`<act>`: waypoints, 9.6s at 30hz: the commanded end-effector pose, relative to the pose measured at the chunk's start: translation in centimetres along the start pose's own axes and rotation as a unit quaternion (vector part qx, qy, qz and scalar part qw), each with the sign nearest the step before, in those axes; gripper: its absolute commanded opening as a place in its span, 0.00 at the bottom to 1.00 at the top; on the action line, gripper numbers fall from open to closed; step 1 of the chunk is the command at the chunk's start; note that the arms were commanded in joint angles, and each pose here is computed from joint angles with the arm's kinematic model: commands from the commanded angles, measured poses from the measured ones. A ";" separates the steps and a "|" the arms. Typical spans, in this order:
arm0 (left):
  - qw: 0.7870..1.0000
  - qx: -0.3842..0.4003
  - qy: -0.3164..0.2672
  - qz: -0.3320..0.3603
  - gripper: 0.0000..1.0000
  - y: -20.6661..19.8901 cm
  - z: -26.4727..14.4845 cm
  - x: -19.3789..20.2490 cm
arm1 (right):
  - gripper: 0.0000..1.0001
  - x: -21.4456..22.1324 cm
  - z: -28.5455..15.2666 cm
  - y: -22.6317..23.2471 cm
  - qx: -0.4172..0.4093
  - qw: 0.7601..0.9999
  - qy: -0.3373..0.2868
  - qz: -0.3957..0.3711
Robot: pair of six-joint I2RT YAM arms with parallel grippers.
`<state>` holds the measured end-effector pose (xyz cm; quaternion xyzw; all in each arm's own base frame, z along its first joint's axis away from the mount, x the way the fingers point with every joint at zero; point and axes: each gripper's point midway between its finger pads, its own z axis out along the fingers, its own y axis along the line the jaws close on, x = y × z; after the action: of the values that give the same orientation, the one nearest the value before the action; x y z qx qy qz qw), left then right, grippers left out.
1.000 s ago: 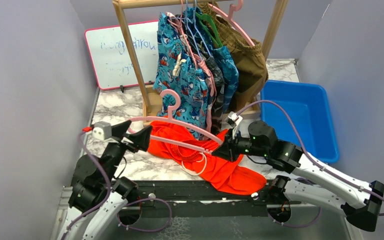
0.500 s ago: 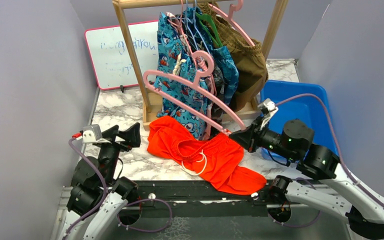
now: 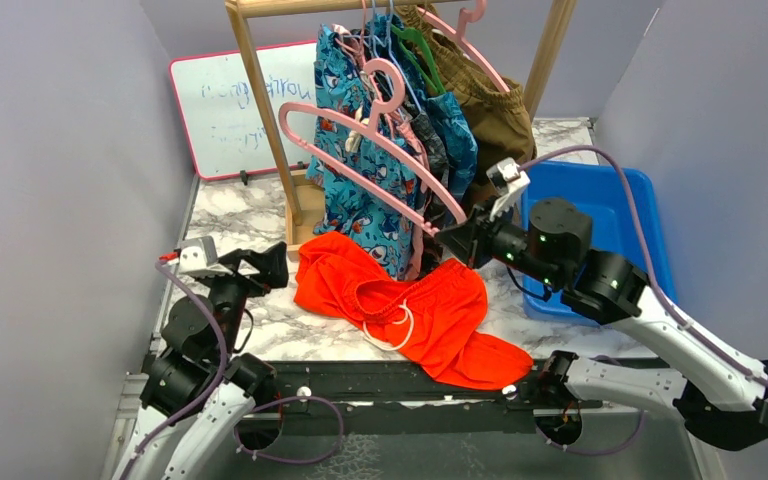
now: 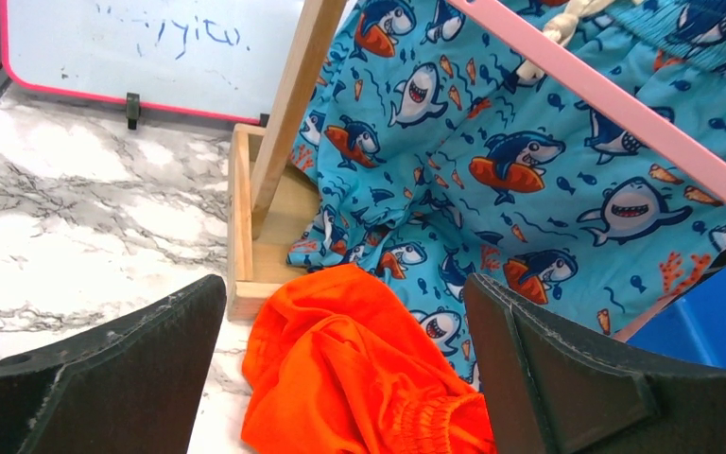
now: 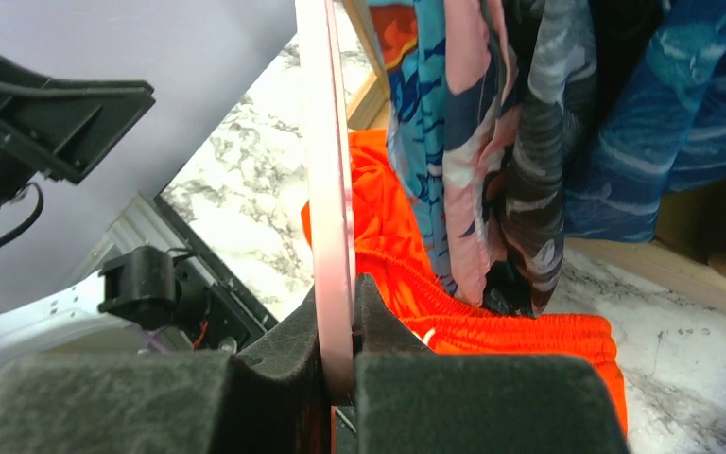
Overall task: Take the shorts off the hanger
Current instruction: Place the hanger on the clothes rod, then pick up the shorts at the center of the board, then place the shorts in the basket.
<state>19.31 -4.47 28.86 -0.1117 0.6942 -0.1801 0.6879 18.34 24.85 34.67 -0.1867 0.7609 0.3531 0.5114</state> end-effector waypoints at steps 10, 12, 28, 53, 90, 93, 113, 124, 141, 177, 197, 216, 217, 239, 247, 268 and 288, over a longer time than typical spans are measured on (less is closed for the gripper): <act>0.998 -0.003 0.054 0.022 0.99 -0.5 1.5 2.1 | 0.01 -9.3 4.6 2.3 0.032 0.993 -0.110 -0.020; 0.998 -0.001 0.059 0.024 0.99 -0.7 1.6 2.3 | 0.01 -9.8 5.2 2.6 0.041 0.992 -0.115 -0.024; 0.997 0.000 0.073 0.029 0.99 -0.8 2.0 2.9 | 0.01 -11.2 10.7 4.2 0.099 0.990 -0.086 -0.049; 0.996 0.003 0.078 0.032 0.99 -0.9 2.0 3.2 | 0.17 -7.9 16.3 6.0 0.071 0.992 0.008 -0.099; 0.994 0.001 0.102 0.038 0.99 -1.0 2.7 4.4 | 0.84 21.5 8.3 -3.5 0.216 0.917 0.155 0.296; 0.994 0.000 0.101 0.038 0.99 -1.0 2.6 4.4 | 0.87 22.7 9.3 -5.0 0.321 0.881 0.151 0.313; 0.993 0.000 0.110 0.042 0.99 -1.0 2.8 4.8 | 0.94 25.1 12.0 -9.5 0.516 0.762 0.037 0.390; 0.993 0.003 0.111 0.042 0.99 -1.1 2.8 4.9 | 0.57 31.1 11.3 -9.3 0.492 0.800 0.191 0.284; 0.992 0.000 0.115 0.043 0.99 -1.0 2.9 5.0 | 0.27 25.0 5.7 -7.0 0.290 0.927 0.183 0.150; 0.994 -0.005 0.106 0.040 0.99 -0.8 2.8 4.7 | 0.10 20.2 -2.9 -4.9 0.162 0.956 0.182 0.162; 0.992 -0.003 0.116 0.043 0.99 -0.9 3.0 5.1 | 1.00 29.6 2.1 -6.2 0.253 0.903 0.332 0.102; 0.992 -0.004 0.116 0.044 0.99 -0.9 3.0 5.1 | 0.01 27.7 1.3 -9.9 0.388 0.881 0.270 -0.005; 0.992 -0.004 0.116 0.044 0.99 -0.9 3.0 5.1 | 0.01 26.0 1.6 -9.0 0.364 0.897 0.252 0.002; 0.992 -0.008 0.120 0.045 0.99 -0.8 3.1 5.2 | 0.01 -4.1 -10.5 -7.0 0.244 0.957 -0.145 0.062; 0.991 -0.007 0.123 0.046 0.99 -0.8 3.2 5.4 | 0.01 -10.1 -12.0 -9.0 0.410 0.889 -0.203 -0.021; 0.990 -0.006 0.130 0.047 0.99 -0.9 3.3 5.7 | 0.01 -8.3 -4.3 -20.9 0.508 0.856 -0.053 -0.081; 0.990 -0.005 0.130 0.048 0.99 -0.9 3.4 5.6 | 0.03 -18.0 -19.2 -27.3 0.669 0.721 -0.181 -0.024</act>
<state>22.47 -7.75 23.29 -0.0603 0.7892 -0.1471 0.5932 31.05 -7.27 44.99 0.2318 0.7124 -0.1817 0.6370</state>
